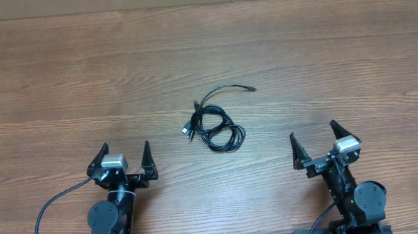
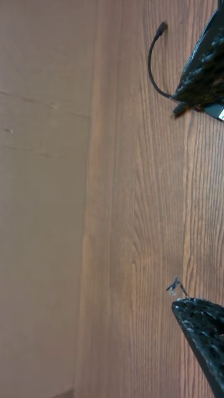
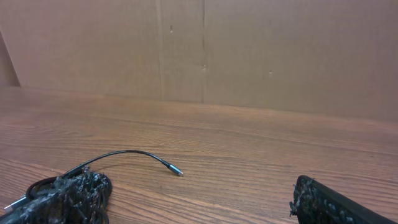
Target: Untangle cables
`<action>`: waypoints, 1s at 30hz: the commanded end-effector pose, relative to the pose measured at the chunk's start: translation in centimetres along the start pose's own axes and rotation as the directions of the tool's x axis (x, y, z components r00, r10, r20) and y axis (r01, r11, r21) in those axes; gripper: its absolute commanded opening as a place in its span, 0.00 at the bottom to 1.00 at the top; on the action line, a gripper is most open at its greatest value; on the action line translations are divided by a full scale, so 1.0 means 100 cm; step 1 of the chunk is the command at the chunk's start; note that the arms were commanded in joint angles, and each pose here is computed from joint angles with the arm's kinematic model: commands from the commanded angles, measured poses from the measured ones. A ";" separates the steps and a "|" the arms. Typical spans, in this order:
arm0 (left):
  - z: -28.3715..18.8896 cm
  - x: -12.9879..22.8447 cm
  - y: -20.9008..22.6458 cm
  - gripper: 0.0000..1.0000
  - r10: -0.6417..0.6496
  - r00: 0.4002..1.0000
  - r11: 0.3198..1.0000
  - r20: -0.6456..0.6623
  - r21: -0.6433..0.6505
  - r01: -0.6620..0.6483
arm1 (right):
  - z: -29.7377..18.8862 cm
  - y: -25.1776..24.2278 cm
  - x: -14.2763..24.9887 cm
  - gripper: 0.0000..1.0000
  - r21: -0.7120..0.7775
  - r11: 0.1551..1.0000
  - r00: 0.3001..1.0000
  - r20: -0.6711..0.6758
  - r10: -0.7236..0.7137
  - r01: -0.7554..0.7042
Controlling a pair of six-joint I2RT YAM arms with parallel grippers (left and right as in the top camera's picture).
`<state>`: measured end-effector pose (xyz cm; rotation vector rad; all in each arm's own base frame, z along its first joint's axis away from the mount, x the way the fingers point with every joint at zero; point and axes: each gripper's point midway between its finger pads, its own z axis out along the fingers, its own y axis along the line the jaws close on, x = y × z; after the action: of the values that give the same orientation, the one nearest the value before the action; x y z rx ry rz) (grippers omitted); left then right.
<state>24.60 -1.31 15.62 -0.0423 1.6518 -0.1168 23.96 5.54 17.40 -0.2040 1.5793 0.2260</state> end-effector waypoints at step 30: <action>-0.075 -0.031 -0.021 1.00 0.010 0.930 0.998 -0.367 0.067 0.016 | 0.000 0.002 0.002 1.00 -0.006 1.000 1.000 0.004 0.002 -0.002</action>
<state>17.46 -2.57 18.26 0.0162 1.9973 -0.1925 23.96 5.54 17.40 -0.2040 1.5793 0.2260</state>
